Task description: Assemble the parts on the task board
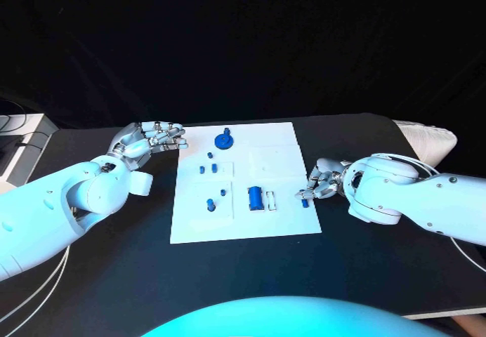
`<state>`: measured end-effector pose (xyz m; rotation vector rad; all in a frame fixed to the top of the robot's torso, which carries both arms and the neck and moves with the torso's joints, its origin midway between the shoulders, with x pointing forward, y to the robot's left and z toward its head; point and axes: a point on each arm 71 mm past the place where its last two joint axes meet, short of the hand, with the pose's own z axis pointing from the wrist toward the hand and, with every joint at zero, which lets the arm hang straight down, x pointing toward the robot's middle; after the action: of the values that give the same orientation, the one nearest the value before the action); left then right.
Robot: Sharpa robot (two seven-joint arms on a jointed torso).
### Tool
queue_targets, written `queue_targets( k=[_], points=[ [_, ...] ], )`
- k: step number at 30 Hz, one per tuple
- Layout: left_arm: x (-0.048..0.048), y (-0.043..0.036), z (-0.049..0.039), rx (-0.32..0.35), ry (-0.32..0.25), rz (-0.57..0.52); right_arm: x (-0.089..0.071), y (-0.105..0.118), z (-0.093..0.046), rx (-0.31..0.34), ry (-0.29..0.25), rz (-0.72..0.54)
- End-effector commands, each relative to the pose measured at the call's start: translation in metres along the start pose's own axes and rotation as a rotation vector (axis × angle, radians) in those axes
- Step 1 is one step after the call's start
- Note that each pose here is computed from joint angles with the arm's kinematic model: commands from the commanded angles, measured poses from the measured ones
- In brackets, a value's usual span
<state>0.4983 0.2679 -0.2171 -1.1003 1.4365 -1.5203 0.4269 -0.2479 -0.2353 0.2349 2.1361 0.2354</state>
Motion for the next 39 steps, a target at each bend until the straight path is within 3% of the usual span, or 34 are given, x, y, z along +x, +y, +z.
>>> queue_targets(
  k=[1,11,39],
  points=[
    [0.0014,-0.0012,-0.0003,0.011,0.016,0.003,0.001,-0.004,0.0,0.033,0.001,-0.077],
    [0.0,-0.0013,-0.0011,0.01,0.013,0.004,0.001,-0.004,-0.001,0.036,-0.014,-0.114],
    [-0.0006,-0.0007,-0.0017,0.007,0.012,0.006,0.023,0.006,0.011,0.019,0.028,-0.103]
  ],
)
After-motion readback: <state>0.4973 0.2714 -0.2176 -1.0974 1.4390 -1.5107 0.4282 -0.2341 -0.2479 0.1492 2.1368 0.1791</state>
